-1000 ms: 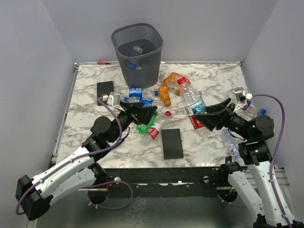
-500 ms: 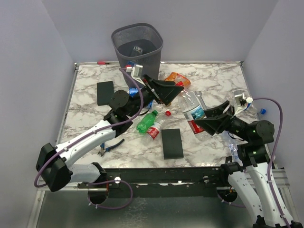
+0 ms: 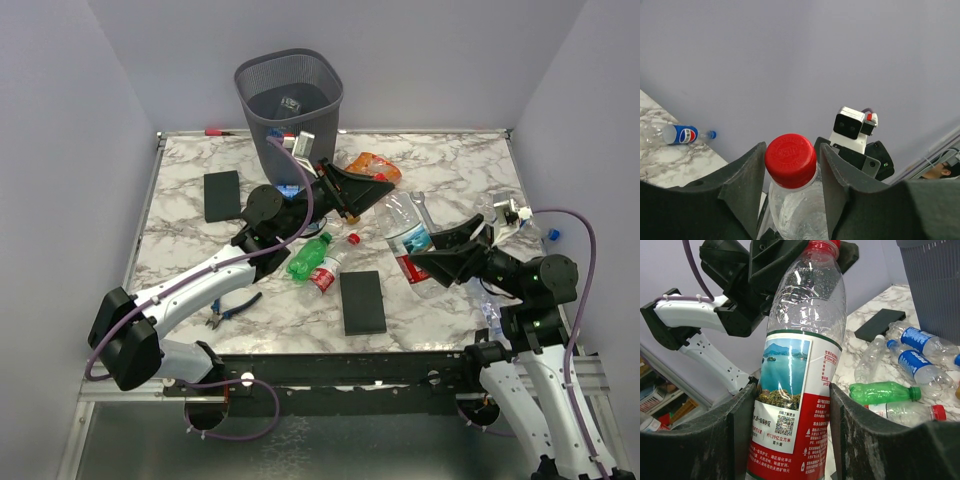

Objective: Put the plastic bottles in the bin
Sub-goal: Pick up the plastic bottle at the center of the board.

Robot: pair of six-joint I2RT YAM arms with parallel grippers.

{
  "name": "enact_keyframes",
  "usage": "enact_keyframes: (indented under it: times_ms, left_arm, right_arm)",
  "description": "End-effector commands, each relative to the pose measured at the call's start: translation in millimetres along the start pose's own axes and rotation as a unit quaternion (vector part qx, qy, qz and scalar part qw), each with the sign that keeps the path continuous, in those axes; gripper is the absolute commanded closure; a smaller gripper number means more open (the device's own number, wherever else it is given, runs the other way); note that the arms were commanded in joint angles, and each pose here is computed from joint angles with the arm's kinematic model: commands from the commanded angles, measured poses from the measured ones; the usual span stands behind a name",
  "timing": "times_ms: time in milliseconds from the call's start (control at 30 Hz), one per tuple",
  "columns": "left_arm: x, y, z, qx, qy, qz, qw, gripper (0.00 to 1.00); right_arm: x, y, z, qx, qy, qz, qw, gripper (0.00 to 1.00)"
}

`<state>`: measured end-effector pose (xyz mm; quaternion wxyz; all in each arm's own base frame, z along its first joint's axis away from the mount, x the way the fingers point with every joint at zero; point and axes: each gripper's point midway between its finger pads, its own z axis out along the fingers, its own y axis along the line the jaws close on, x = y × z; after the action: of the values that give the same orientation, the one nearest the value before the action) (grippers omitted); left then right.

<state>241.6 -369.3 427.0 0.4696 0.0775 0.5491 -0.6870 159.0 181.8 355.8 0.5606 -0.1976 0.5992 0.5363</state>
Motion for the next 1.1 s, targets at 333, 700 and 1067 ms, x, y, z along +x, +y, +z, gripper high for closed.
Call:
enact_keyframes:
  times_ms: [333,700,1067]
  left_arm:
    - [-12,-20,-2,0.033,-0.016,0.022,0.999,1.00]
    - [-14,-20,-23,0.030,-0.012,0.055,0.998,1.00]
    - [-47,-9,-50,0.006,0.024,0.158,0.987,1.00]
  right_arm:
    - [13,-1,-3,0.007,0.036,0.009,0.999,0.26]
    - [1,0,1,0.036,0.067,0.035,0.996,0.00]
    - [-4,6,10,0.023,0.097,0.047,0.994,0.00]
